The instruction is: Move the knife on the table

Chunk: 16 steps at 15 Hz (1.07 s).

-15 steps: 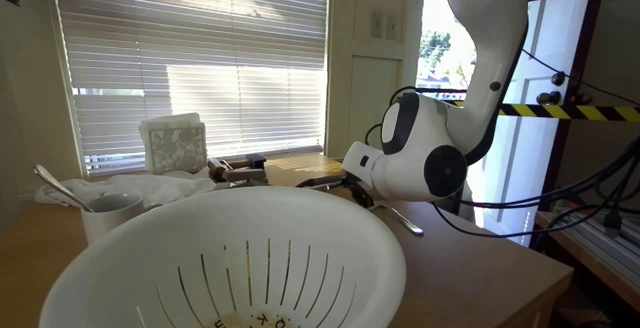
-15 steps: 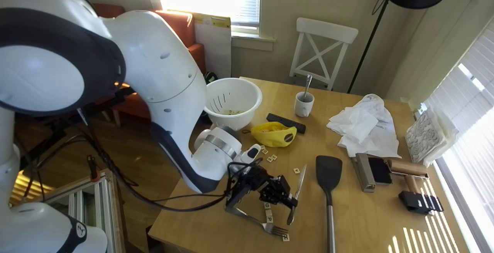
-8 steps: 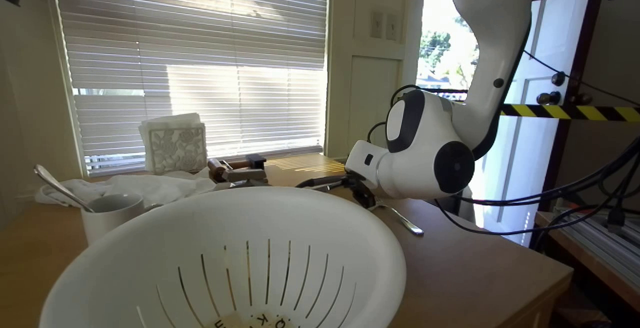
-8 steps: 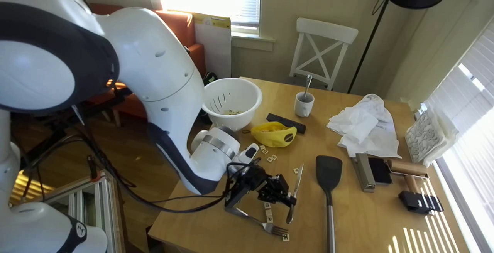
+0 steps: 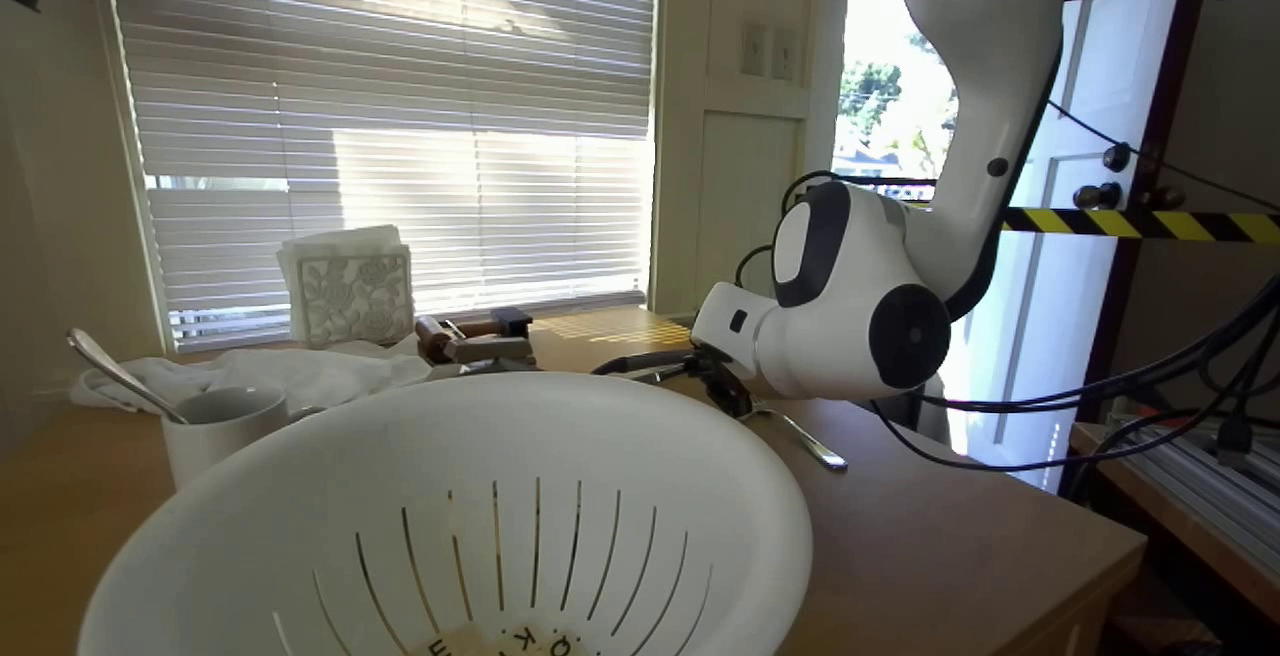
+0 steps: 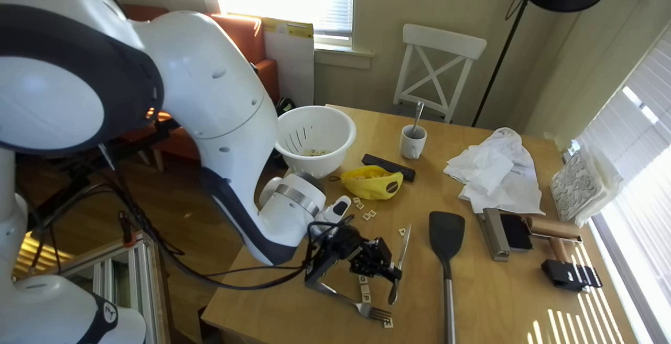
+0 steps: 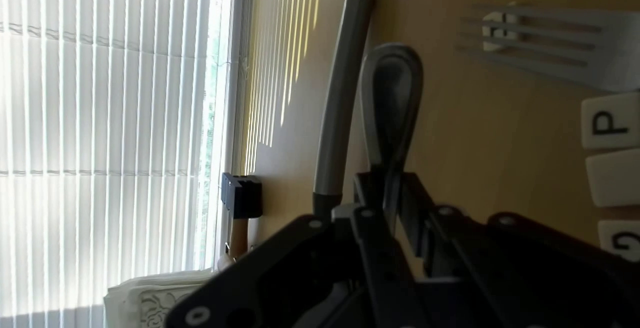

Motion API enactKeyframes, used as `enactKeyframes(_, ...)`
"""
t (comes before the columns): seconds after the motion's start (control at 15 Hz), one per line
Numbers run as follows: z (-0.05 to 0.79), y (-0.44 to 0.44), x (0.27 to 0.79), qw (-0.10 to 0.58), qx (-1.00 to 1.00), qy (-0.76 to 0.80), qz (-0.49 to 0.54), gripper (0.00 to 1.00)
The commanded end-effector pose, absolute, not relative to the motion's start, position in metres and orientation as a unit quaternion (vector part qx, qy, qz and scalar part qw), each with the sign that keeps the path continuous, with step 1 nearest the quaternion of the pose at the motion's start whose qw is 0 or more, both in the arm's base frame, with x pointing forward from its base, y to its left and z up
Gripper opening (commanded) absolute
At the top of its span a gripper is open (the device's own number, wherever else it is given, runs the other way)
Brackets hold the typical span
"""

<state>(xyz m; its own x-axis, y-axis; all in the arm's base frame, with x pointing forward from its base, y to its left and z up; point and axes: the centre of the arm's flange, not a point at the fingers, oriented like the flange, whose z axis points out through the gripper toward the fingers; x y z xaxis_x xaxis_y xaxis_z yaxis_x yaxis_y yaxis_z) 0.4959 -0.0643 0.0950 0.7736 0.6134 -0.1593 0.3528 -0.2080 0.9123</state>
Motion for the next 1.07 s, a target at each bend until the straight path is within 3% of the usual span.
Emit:
enactKeyframes(0.0,0.0944,-0.0645,0.4949,0.547,0.765,0.318,0.119,0.04)
enactKeyframes(1.0,0.0882,-0.0616,0.4913,0.546,0.753,0.350,0.106,0.04)
